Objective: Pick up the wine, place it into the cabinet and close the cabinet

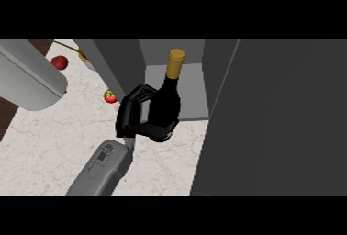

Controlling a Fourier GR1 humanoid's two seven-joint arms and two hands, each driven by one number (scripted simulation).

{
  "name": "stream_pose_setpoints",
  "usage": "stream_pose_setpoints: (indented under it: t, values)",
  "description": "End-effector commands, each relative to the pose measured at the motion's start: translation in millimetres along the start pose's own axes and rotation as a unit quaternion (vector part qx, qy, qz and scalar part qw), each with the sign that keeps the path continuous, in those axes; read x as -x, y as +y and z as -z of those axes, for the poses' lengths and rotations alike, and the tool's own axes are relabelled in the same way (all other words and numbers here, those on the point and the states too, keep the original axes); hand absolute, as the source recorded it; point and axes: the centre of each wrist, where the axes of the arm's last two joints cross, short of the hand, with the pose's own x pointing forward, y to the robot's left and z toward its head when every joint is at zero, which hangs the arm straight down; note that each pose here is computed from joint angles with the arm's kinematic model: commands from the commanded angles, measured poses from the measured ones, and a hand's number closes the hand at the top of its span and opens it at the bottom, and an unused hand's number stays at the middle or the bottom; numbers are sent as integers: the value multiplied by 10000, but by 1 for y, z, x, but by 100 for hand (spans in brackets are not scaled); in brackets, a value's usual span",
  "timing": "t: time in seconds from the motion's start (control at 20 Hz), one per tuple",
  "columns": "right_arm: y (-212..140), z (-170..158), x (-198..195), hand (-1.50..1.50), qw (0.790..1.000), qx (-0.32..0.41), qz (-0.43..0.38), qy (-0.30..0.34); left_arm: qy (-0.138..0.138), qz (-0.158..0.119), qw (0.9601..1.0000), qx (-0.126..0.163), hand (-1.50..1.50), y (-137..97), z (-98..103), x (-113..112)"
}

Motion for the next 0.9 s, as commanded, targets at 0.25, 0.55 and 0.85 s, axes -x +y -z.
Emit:
stream_pose_setpoints:
  t: [0.25, 0.55, 0.85]
  values:
    - [1, -14, -28, -150, 9982, -142, 577, -59, 795, 658, 9937, 437, 150, -33, 62, -9]
    - [-4, -14, -29, -150, 9981, -223, 561, -86, 899, 295, 9955, -54, 150, -27, 89, -13]
    - [-6, -19, -30, -150, 9983, -212, 534, -112, 1031, 320, 9941, -88, 150, -27, 101, -14]
